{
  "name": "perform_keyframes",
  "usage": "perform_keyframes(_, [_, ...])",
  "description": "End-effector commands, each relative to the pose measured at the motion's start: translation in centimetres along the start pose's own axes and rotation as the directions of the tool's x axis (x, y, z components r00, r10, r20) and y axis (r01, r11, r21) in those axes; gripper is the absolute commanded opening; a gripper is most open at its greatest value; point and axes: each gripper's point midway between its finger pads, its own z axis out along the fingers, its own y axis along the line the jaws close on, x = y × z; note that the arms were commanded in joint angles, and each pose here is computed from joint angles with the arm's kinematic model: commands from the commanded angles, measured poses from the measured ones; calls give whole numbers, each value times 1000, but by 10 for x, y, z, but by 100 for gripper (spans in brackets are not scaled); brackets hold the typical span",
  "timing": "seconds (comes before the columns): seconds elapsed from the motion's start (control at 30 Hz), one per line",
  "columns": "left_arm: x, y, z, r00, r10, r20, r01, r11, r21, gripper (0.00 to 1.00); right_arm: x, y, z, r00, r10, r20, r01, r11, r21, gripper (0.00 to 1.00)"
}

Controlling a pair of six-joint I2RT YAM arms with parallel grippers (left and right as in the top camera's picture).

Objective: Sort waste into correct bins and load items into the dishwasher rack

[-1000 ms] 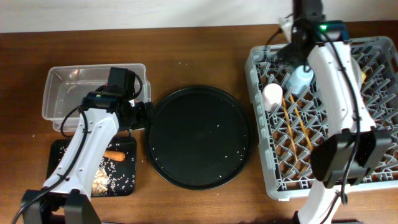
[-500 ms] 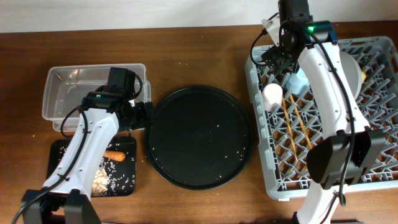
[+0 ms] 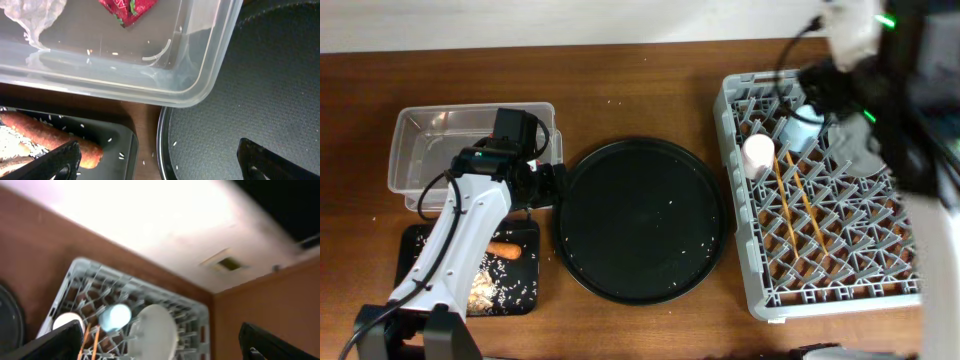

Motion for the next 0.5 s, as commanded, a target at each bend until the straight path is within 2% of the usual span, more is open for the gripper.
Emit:
perform_keyframes(0.0, [-2, 0, -4, 1000, -5, 15, 5, 1000, 5, 99, -7, -18, -61, 992, 38, 121, -44, 998, 47, 98])
perform_keyframes(0.1, [-2, 0, -4, 1000, -5, 15, 5, 1000, 5, 99, 13, -31, -124, 982, 54, 180, -71, 993, 91, 98])
perform_keyframes(0.17, [-2, 0, -4, 1000, -5, 16, 5, 1000, 5, 99, 19, -16, -170, 957, 59, 285, -61, 998, -1, 98])
perform_keyframes(0.3, [-2, 0, -4, 1000, -5, 16, 5, 1000, 5, 99, 25, 0, -206, 920, 74, 386, -45, 995, -85, 98])
perform_keyframes(0.37, [-2, 0, -4, 1000, -5, 16, 5, 1000, 5, 99, 25, 7, -213, 903, 81, 422, -39, 993, -107, 98])
perform_keyframes(0.47, [-2, 0, -4, 1000, -5, 16, 5, 1000, 5, 99, 18, 19, -206, 840, 81, 537, -20, 993, -119, 98])
